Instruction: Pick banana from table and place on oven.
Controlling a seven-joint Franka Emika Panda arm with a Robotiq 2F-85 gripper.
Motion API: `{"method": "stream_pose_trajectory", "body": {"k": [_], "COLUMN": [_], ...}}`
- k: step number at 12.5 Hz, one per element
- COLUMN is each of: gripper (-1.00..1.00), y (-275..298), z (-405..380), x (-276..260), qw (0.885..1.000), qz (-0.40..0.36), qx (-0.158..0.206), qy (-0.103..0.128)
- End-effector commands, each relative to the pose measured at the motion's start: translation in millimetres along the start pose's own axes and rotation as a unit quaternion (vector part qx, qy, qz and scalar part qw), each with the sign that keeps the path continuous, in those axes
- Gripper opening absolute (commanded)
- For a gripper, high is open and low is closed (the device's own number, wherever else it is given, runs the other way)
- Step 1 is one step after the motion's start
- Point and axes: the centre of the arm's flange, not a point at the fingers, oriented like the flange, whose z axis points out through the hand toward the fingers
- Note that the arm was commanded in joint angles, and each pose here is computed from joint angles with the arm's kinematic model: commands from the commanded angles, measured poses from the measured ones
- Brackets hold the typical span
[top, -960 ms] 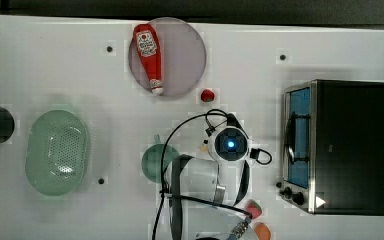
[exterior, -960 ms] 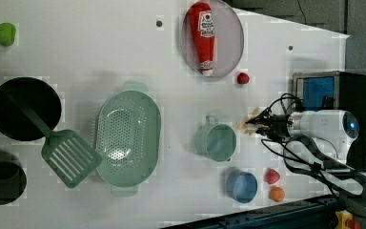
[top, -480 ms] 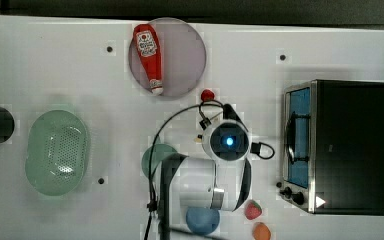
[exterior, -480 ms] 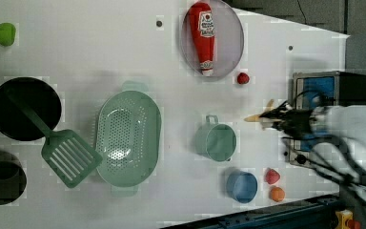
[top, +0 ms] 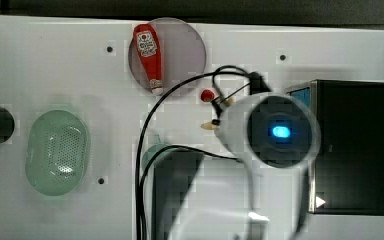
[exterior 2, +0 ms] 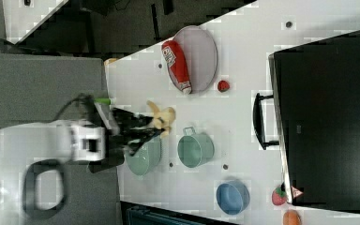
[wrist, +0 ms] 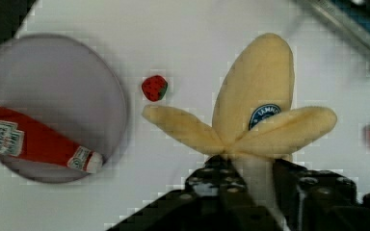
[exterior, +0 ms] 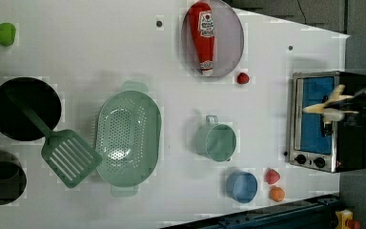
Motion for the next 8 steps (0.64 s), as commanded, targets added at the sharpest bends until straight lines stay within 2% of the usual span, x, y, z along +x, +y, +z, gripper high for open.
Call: {"method": "stream_pose_trajectory", "body": {"k": [1,3,6,8], "gripper": [-0.49,-0.49,-0.49,-0.49], "y": [34.3,65.1,119.2,150.2], "z": [-13.8,-21.5,-3.1,14.9], "x": [50.9,86.0,132.0,161.4], "qw": [1.0,1.0,1.0,1.0], "qz": [-0.027,-0.028,-0.022,0.001], "qx": [-0.004,0.003,-0.007,-0.014], "qy": [-0.009,-0.003,-0.013,-0.002]}}
